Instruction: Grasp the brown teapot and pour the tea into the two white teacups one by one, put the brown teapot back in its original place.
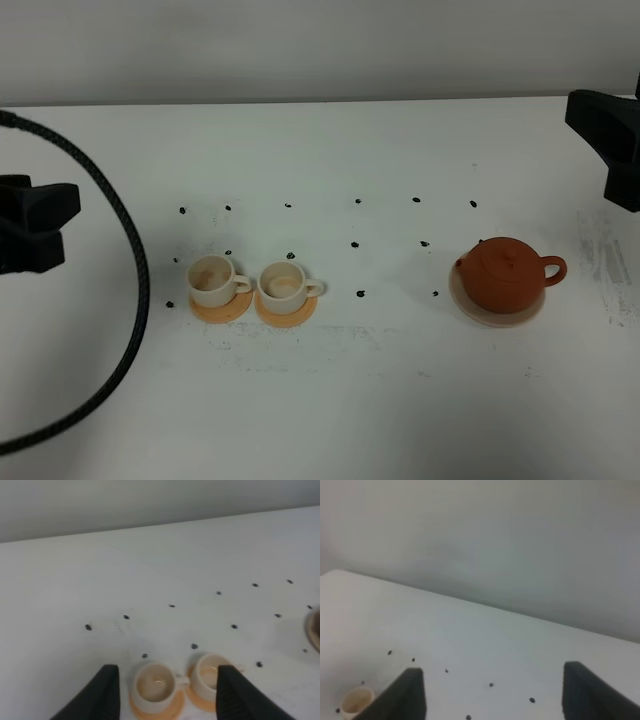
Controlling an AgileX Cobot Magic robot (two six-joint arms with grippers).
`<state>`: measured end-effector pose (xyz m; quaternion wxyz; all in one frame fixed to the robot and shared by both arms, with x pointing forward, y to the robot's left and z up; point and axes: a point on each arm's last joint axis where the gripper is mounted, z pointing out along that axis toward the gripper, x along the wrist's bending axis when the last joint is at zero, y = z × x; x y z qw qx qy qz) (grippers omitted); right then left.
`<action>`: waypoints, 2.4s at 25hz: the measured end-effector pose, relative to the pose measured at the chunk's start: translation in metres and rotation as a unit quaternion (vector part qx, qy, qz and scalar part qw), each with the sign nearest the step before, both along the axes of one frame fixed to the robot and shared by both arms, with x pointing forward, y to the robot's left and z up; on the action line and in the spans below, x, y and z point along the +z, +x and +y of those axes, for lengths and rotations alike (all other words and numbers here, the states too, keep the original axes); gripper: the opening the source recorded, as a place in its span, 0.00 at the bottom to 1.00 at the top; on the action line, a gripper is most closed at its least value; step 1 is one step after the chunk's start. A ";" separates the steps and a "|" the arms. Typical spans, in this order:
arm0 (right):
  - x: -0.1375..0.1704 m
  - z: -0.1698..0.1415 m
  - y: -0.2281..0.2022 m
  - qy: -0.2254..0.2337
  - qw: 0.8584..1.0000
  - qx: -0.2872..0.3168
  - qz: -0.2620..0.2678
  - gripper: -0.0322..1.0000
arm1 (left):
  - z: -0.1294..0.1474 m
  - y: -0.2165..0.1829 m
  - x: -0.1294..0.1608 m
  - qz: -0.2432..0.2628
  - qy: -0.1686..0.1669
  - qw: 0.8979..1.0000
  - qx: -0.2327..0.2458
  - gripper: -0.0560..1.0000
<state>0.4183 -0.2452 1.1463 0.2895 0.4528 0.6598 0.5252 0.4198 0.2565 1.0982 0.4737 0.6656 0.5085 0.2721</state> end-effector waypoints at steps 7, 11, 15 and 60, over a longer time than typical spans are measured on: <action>-0.003 -0.002 0.000 -0.023 1.000 -0.005 0.004 0.57 | -0.002 -0.063 0.019 -0.010 0.002 0.998 -0.064 0.43; -0.003 -0.002 0.000 -0.025 1.000 -0.006 0.005 0.57 | 0.004 -0.095 0.019 0.010 0.018 0.998 -0.056 0.39; -0.006 -0.002 0.004 -0.032 0.999 -0.006 0.011 0.57 | 0.014 -0.123 0.015 0.032 0.033 0.999 -0.024 0.36; -0.077 0.001 0.079 -0.092 0.987 -0.031 0.126 0.57 | 0.028 -0.183 -0.058 0.038 0.042 0.991 0.121 0.35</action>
